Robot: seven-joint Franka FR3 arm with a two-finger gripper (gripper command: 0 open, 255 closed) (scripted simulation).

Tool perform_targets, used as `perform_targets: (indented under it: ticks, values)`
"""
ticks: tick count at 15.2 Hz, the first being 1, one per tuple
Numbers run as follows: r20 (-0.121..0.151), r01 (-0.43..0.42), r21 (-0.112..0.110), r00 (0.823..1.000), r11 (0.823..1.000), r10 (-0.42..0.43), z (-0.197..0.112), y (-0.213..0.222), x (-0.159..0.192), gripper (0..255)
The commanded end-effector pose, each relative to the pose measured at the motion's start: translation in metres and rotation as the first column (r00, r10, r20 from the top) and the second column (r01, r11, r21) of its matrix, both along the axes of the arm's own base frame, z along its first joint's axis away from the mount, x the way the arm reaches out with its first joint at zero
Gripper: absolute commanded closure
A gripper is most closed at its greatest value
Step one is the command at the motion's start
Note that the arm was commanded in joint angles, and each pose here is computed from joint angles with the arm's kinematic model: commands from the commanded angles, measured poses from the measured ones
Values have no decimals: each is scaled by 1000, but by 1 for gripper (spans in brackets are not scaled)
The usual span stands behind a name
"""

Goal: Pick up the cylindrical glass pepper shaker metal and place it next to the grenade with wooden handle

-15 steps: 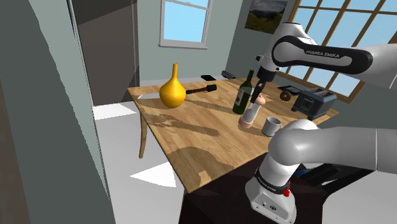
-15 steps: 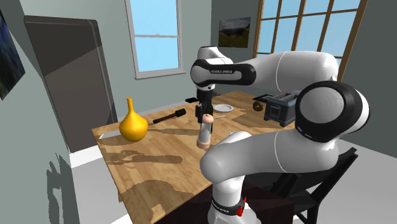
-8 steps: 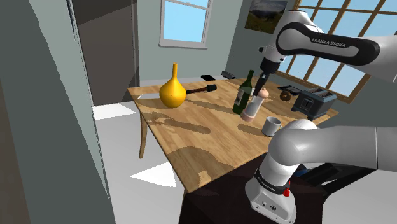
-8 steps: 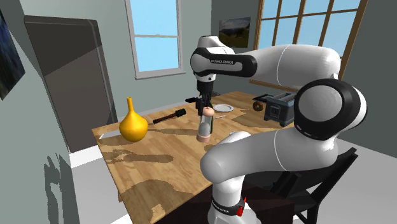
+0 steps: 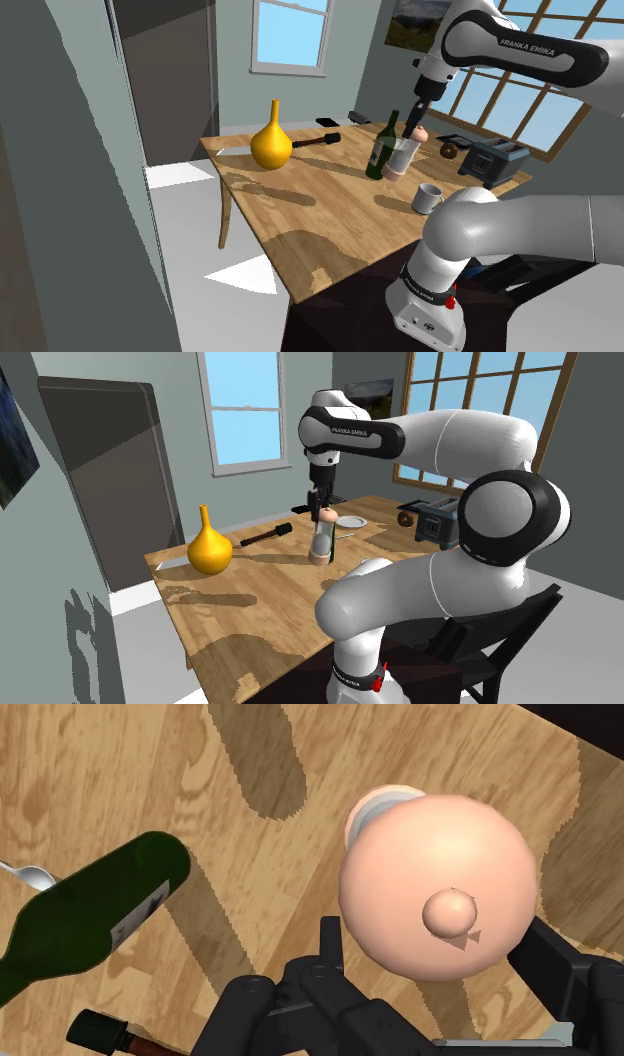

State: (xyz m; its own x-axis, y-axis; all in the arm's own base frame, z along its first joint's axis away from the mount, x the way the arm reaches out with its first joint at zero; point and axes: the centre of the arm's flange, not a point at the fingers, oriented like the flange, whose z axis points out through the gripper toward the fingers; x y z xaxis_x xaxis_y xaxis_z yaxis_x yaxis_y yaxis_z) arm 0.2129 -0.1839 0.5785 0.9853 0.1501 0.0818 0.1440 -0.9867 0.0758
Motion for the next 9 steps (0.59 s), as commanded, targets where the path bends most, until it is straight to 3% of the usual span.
perform_targets:
  ticks: [1,9]
  values:
    - [0,0,0,1000,1000,0,12,1,0,255]
    - [0,0,0,1000,1000,0,54,1,0,255]
